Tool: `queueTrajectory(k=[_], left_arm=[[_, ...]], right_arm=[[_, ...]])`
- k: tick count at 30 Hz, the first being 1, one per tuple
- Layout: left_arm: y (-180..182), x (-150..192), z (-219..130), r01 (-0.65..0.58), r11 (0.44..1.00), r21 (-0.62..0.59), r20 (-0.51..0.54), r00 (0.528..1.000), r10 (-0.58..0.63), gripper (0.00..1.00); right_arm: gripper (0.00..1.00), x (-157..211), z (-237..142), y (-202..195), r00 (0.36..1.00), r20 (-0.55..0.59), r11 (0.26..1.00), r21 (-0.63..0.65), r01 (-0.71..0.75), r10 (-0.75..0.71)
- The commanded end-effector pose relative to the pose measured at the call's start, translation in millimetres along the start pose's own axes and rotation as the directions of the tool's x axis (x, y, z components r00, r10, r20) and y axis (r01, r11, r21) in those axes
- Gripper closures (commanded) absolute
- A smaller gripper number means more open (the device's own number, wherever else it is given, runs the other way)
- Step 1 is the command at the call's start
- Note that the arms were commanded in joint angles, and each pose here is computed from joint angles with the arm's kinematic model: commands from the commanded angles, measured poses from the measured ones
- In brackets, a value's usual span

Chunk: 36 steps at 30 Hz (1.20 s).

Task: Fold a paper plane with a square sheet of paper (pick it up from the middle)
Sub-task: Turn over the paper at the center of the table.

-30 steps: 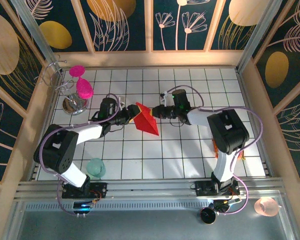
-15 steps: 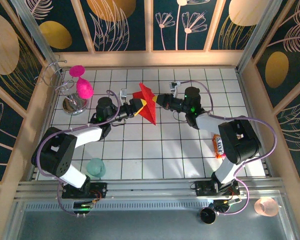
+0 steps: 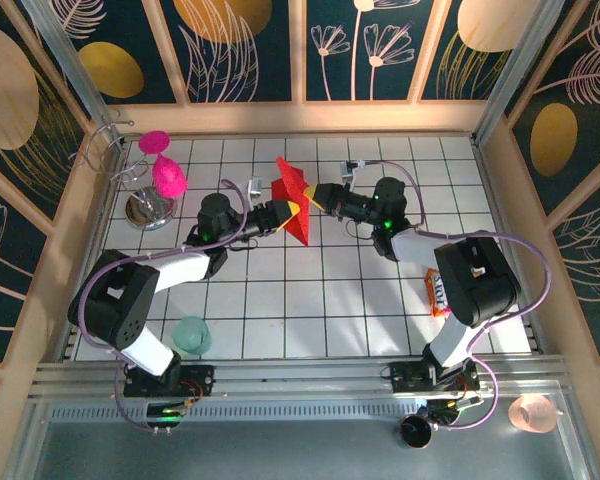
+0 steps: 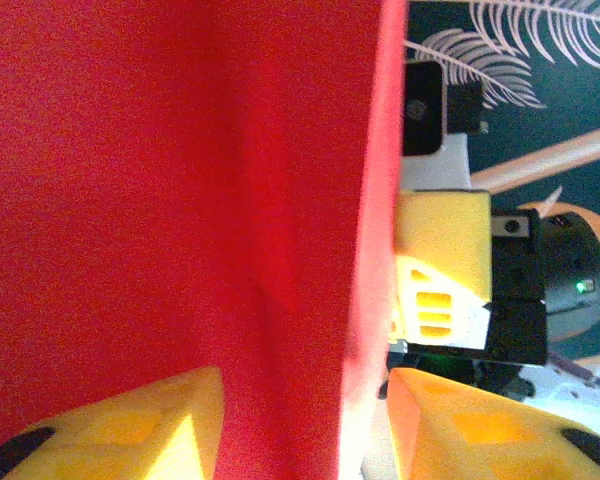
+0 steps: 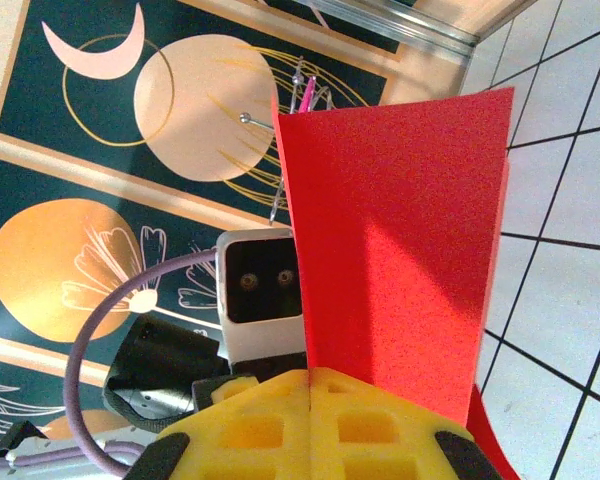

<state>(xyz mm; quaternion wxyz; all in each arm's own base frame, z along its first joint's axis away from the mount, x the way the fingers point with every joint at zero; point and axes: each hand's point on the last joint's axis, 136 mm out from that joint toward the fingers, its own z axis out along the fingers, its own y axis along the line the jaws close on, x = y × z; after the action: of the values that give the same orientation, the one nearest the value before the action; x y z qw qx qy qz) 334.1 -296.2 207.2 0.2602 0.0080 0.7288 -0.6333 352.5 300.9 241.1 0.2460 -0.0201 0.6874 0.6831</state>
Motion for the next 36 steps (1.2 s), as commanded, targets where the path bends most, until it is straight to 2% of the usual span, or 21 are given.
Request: queueTrajectory(k=[1,7,12,19,22,26,29,32,36], left_arm=[[-28,-4,3,-0.084,0.991,0.101,-0.003,0.996,0.085,0.59],[-40,-3,2,-0.084,0.983,0.165,-0.008,0.996,0.086,0.69],[-37,-3,2,-0.080,0.984,0.158,-0.004,0.997,0.082,0.77],[-31,-3,4,-0.067,0.989,0.133,-0.006,0.998,0.069,0.84],[-25,-2,4,-0.064,0.992,0.113,-0.008,0.998,0.065,0.87],[-16,-2,6,-0.071,0.996,0.063,-0.010,0.997,0.071,0.89],[-4,-3,6,-0.098,0.995,-0.015,-0.017,0.995,0.098,0.89],[17,-4,4,-0.149,0.976,-0.159,-0.048,0.989,0.143,0.89],[52,-22,-11,-0.262,0.854,-0.450,-0.106,0.965,0.240,0.89]], right_arm=[[1.00,2,-2,1,1.000,-0.007,1.000,-0.027,0.000,0.000],[1.00,2,-2,-1,1.000,-0.008,1.000,-0.023,-0.011,0.011],[1.00,1,-4,-3,1.000,-0.003,1.000,-0.020,-0.019,0.019],[0.95,0,-8,-1,1.000,0.004,1.000,-0.016,-0.017,0.017],[0.90,-1,-10,0,1.000,0.008,1.000,-0.007,-0.012,0.012],[0.74,-6,-20,-5,0.999,0.041,0.999,0.043,0.004,-0.005],[0.64,-16,-36,-14,0.994,0.099,0.991,0.132,0.035,-0.048],[0.59,-27,-55,-25,0.983,0.144,0.959,0.275,0.072,-0.115],[0.54,-40,-85,-38,0.958,0.183,0.866,0.488,0.107,-0.221]])
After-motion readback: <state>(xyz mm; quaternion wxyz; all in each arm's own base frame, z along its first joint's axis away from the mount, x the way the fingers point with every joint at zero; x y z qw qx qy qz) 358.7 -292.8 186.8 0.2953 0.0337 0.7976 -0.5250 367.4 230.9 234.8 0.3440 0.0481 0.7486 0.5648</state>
